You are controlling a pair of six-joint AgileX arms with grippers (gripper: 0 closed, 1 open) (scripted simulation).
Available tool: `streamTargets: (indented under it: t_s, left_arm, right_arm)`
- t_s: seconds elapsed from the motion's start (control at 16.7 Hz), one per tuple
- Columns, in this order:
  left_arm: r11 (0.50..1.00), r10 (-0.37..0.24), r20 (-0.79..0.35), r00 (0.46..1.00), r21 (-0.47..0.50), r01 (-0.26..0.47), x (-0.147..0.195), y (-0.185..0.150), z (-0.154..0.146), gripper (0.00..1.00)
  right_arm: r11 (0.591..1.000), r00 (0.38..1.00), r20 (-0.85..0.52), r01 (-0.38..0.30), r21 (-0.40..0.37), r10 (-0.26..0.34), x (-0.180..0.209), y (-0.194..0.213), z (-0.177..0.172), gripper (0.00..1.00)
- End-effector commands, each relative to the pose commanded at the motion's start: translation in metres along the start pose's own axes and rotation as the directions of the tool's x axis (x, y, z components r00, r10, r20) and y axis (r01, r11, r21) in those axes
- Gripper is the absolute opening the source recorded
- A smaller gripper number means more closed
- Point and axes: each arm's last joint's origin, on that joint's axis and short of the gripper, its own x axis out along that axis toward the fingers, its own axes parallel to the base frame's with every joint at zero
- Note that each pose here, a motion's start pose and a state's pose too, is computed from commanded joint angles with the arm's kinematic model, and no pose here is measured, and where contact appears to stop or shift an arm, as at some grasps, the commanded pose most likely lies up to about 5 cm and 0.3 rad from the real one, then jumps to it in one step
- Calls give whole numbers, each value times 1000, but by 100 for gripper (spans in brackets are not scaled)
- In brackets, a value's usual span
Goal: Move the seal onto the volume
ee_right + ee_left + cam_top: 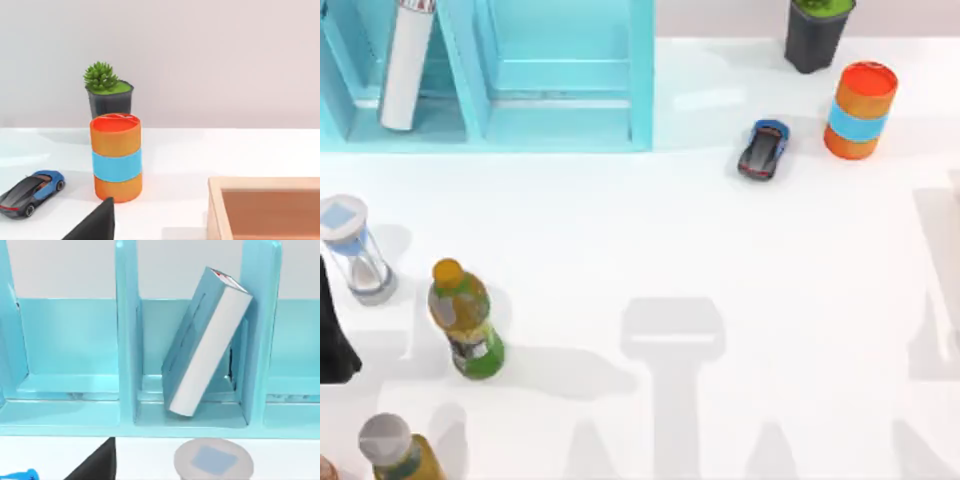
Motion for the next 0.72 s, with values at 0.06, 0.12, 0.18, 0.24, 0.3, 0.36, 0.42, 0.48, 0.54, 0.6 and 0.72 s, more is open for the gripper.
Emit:
streamTargets:
  t_s: [0.06, 0.12, 0.18, 0.24, 0.3, 0.36, 0.42, 0.48, 0.54, 0.6, 0.72]
  left_arm:
    - [1000, 0, 0, 1000, 0, 0, 0, 0, 0, 100]
    - [1000, 0, 0, 1000, 0, 0, 0, 0, 0, 100]
    - [1000, 0, 4, 1000, 2, 0, 0, 0, 2, 100]
    - [1000, 1, 10, 1000, 7, -1, 1, 0, 6, 100]
    - [1000, 2, 18, 1000, 13, -2, 2, 0, 11, 100]
    - [1000, 4, 26, 1000, 21, -4, 4, -1, 18, 100]
    - [1000, 7, 33, 999, 30, -8, 7, -1, 26, 100]
    - [999, 11, 36, 999, 41, -12, 11, -1, 34, 100]
    - [998, 16, 36, 999, 53, -18, 18, -2, 42, 100]
    - [998, 21, 29, 999, 66, -23, 26, -2, 49, 100]
    - [995, 33, -2, 999, 99, -33, 49, -4, 60, 100]
  right_arm:
    - [1000, 1000, 0, 0, 0, 0, 0, 0, 0, 100]
    - [1000, 1000, 0, 0, 0, 0, 0, 0, 0, 100]
    - [1000, 1000, 0, 0, 0, 0, 0, 0, 0, 100]
    - [1000, 1000, 0, 0, 0, 0, 0, 0, 0, 100]
    - [1000, 1000, 0, 0, 0, 0, 0, 0, 0, 100]
    - [1000, 1000, 0, 0, 0, 0, 0, 0, 0, 100]
    - [1000, 1000, 0, 0, 0, 0, 0, 0, 0, 100]
    - [1000, 1000, 0, 0, 0, 0, 0, 0, 0, 100]
    - [1000, 1000, 0, 0, 0, 0, 0, 0, 0, 100]
    - [1000, 1000, 0, 0, 0, 0, 0, 0, 0, 100]
    - [1000, 1000, 0, 0, 0, 0, 0, 0, 0, 100]
